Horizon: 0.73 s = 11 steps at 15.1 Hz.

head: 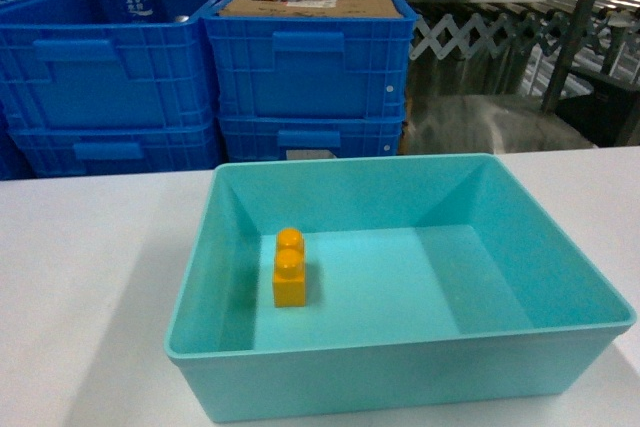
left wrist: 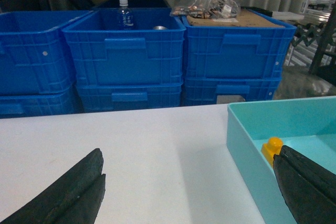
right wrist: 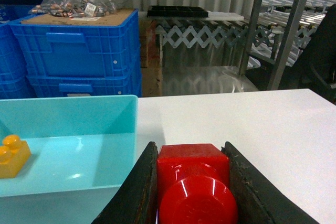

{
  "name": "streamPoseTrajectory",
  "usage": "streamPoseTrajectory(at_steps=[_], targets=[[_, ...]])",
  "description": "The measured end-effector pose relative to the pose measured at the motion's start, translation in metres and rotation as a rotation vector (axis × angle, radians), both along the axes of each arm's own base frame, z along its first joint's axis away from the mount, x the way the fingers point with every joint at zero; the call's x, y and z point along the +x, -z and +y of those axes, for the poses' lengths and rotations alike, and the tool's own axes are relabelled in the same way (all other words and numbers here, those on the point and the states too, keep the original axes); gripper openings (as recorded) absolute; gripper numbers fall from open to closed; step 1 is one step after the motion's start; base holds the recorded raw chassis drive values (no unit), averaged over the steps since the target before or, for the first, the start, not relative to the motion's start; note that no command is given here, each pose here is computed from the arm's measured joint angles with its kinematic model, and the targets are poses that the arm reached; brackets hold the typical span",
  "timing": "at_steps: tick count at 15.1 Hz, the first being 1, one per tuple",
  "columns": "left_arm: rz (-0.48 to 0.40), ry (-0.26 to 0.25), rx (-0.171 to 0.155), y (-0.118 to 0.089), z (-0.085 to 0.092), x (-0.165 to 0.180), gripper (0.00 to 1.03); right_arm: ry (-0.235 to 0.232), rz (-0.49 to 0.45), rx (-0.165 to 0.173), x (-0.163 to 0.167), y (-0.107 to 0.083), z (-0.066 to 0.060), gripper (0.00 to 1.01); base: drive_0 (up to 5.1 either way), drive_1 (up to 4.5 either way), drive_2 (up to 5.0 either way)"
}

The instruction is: Pick red block from blue box to shelf

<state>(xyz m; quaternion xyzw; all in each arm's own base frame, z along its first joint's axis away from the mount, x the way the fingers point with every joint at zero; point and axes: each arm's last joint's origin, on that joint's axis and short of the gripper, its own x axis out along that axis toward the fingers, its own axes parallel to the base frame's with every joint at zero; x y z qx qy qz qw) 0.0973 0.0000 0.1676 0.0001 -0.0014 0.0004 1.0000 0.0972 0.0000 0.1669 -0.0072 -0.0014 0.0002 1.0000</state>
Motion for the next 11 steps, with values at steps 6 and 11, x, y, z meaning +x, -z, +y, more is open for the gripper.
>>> streamPoseTrajectory(at_steps=[6, 11], targets=[[0.000, 0.000, 0.000, 0.0000, 0.0000, 0.0000, 0.98, 0.000, 0.000, 0.000, 0.0000, 0.0000, 0.0000, 0.28, -1.5, -1.47, -1.5], [0.000, 0.000, 0.000, 0.0000, 0.0000, 0.0000, 0.98, 0.000, 0.000, 0.000, 0.0000, 0.0000, 0.0000, 0.28, -1.4, -1.42, -1.4]])
